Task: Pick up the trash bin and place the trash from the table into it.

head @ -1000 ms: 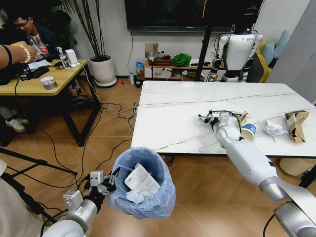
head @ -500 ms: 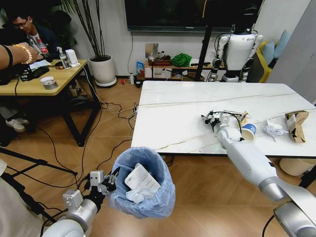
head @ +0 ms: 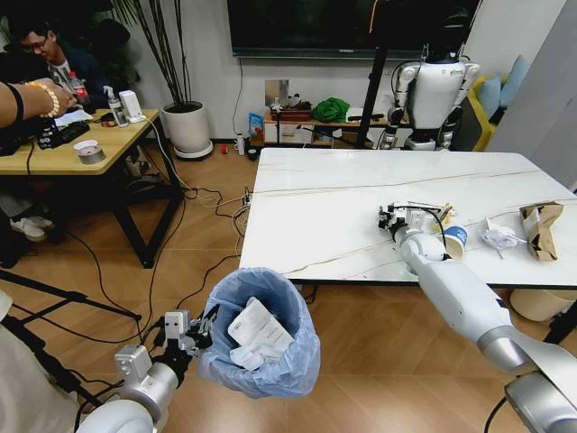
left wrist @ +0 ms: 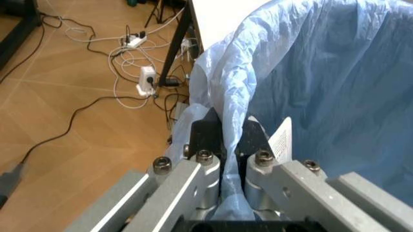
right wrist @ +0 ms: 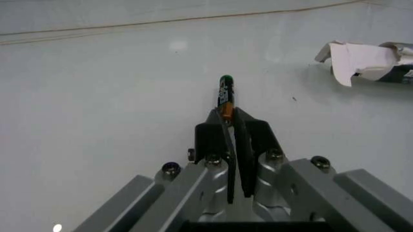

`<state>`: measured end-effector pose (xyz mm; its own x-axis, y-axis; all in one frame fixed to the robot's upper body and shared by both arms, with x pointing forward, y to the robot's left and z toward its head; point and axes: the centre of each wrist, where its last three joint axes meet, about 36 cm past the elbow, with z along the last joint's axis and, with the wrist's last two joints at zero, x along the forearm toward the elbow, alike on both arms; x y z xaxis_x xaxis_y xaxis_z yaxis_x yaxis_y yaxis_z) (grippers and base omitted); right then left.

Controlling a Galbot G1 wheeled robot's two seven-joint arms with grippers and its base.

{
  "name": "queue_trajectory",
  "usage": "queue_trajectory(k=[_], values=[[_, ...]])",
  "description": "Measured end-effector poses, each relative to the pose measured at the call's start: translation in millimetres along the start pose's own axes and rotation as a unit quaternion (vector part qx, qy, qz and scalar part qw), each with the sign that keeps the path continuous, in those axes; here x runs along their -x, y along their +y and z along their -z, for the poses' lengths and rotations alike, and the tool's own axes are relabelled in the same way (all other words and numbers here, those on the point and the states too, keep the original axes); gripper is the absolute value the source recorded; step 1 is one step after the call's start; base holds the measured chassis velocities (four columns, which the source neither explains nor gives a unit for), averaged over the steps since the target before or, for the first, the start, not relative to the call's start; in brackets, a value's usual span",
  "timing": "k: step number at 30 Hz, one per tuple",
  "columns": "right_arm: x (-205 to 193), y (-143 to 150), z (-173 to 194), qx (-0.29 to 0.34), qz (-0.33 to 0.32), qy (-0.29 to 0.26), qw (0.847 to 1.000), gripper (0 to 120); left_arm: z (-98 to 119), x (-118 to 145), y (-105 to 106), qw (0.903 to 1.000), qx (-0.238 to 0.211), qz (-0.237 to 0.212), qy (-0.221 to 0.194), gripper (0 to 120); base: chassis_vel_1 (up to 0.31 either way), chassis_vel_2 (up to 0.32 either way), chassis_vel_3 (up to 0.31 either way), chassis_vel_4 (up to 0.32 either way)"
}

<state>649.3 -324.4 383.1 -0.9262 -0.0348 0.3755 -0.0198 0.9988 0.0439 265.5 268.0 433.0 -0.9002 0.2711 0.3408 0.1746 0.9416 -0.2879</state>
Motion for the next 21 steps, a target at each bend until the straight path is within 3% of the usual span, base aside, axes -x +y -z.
queue_trajectory(k=[12, 18, 21], values=[[-21.9, 5.4, 35.8, 0.000, 0.035, -0.029, 0.999, 0, -1.6, 1.3, -1.1, 1.0000, 0.000, -0.002, 0.002, 0, 0.000, 0.000, 0.000, 0.000], [-54.0, 3.5, 44.8, -0.013, 0.072, -0.046, 0.996, 0, -2.0, 1.3, -1.5, 1.0000, 0.000, -0.004, 0.003, 0, 0.000, 0.000, 0.000, 0.000], [-90.1, 2.3, 51.8, -0.019, 0.108, -0.057, 0.992, 0, -3.0, 0.5, -2.3, 1.0000, 0.000, -0.004, 0.005, 0, 0.000, 0.000, 0.000, 0.000]])
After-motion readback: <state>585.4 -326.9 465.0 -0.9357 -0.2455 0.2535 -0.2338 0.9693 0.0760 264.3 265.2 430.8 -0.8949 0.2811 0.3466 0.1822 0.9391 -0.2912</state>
